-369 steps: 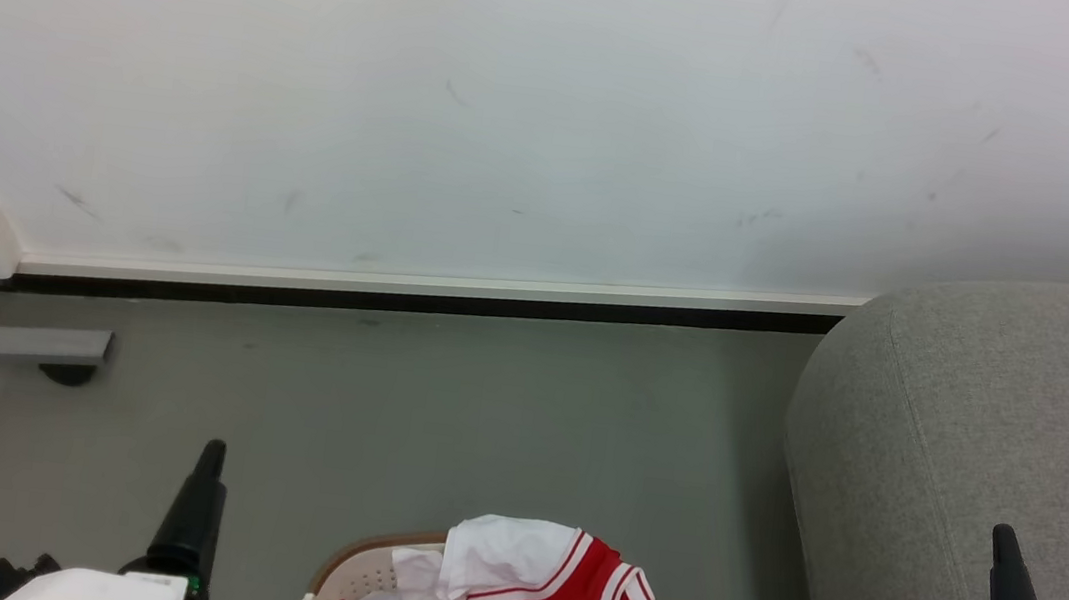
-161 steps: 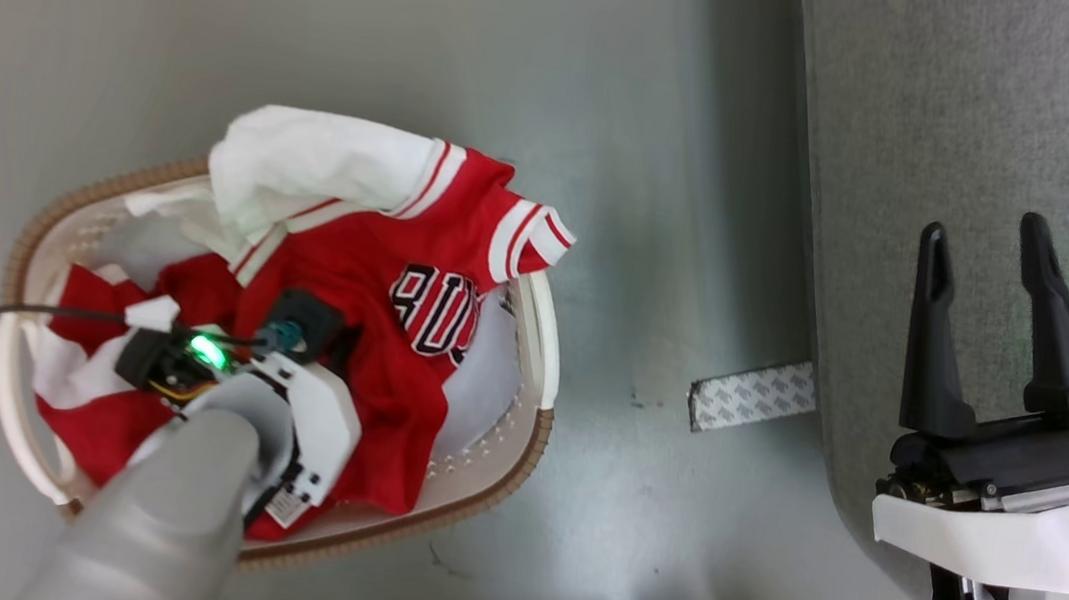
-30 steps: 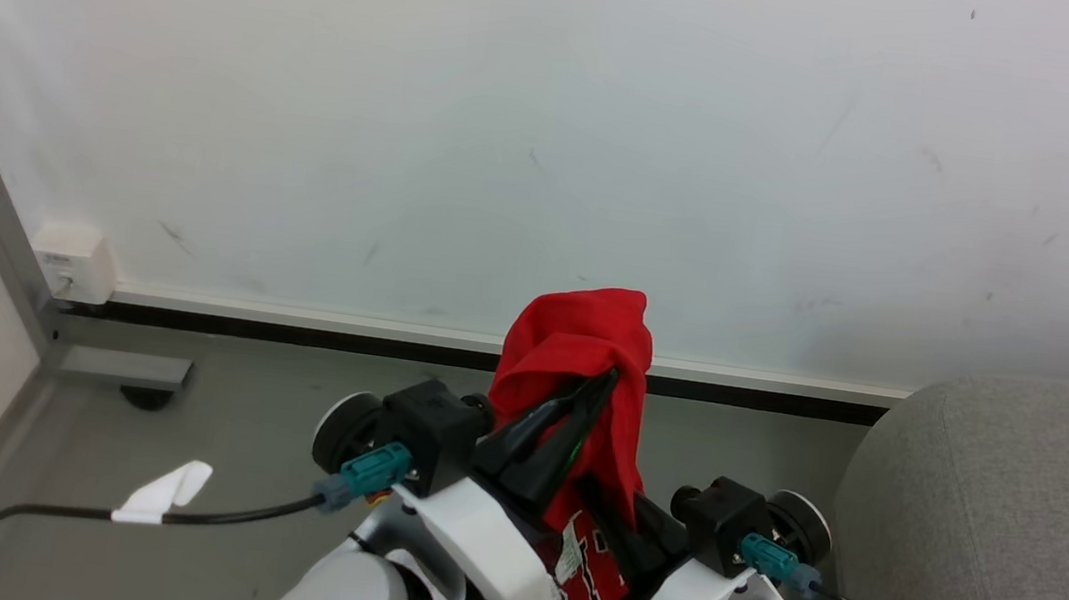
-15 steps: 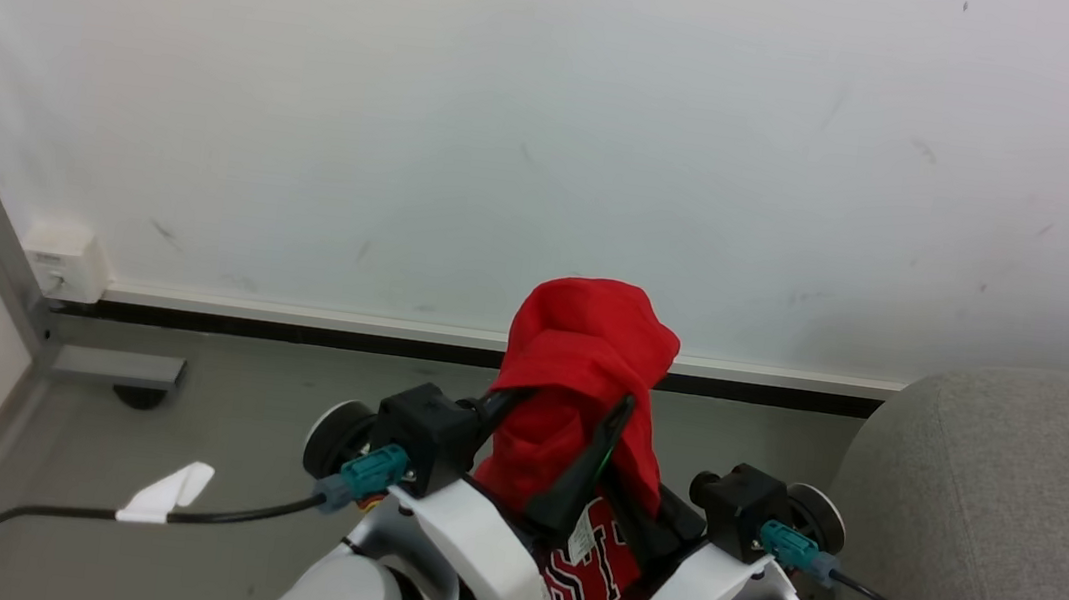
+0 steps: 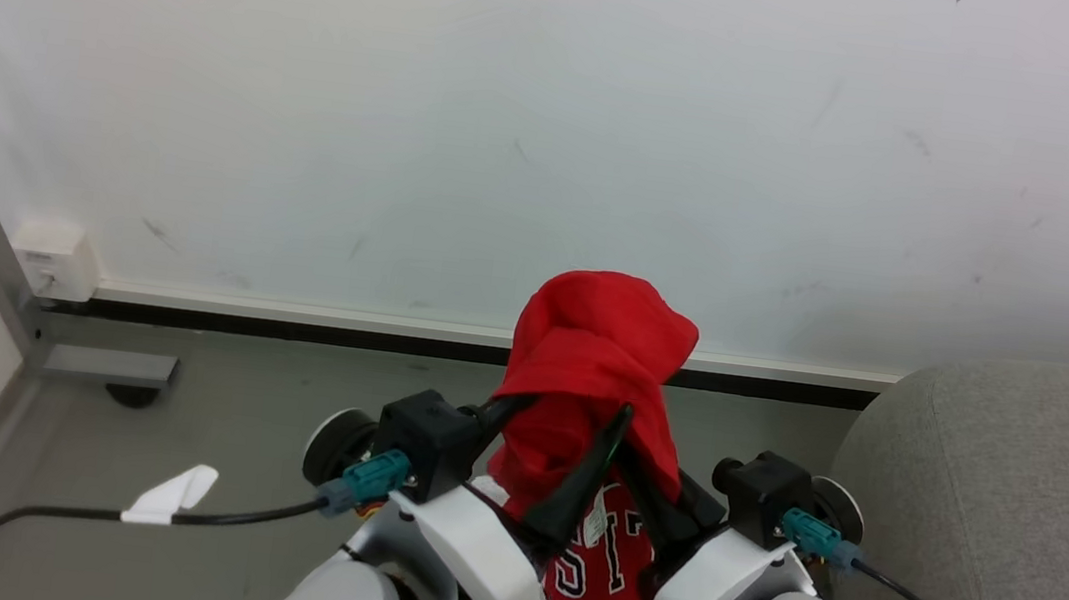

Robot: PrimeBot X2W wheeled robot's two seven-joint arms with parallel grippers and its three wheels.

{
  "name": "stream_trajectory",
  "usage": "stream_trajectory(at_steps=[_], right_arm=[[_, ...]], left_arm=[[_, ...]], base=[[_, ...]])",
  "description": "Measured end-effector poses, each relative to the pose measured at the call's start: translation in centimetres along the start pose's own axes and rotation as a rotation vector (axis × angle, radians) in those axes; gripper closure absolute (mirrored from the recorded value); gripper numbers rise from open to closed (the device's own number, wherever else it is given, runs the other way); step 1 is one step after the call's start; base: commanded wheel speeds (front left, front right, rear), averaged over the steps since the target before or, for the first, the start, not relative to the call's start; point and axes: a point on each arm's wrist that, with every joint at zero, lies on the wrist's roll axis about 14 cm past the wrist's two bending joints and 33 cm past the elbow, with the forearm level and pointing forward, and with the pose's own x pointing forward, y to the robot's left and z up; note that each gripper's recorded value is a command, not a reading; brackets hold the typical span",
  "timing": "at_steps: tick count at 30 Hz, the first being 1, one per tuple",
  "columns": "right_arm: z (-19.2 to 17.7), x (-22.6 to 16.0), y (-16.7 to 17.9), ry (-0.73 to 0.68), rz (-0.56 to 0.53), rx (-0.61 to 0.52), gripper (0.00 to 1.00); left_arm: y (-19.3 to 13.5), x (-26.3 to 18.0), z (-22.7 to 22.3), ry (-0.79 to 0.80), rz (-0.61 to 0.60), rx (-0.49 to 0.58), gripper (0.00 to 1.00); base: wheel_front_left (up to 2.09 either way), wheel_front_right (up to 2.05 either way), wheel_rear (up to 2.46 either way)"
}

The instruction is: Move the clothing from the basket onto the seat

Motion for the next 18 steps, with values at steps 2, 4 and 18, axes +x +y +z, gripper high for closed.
stream_trajectory(at_steps=[2, 4, 18], right_arm=[[0.2, 0.0, -0.5, -0.007, -0.016, 0.007, 1.0], [0.4, -0.1, -1.0, -0.014, -0.03, 0.008, 1.0], [2.7, -2.8, -7.9, -0.077, -0.234, -0.021, 1.0]], left_arm=[[-0.1, 0.0, -0.3, 0.008, -0.003, -0.001, 0.0], [-0.2, 0.0, -0.6, 0.016, -0.006, -0.004, 0.0], [-2.9, 1.4, -2.7, 0.061, -0.102, -0.046, 0.0]], base=[[0.0, 0.0, 0.0], [0.0, 0.0, 0.0], [0.0, 0.0, 0.0]])
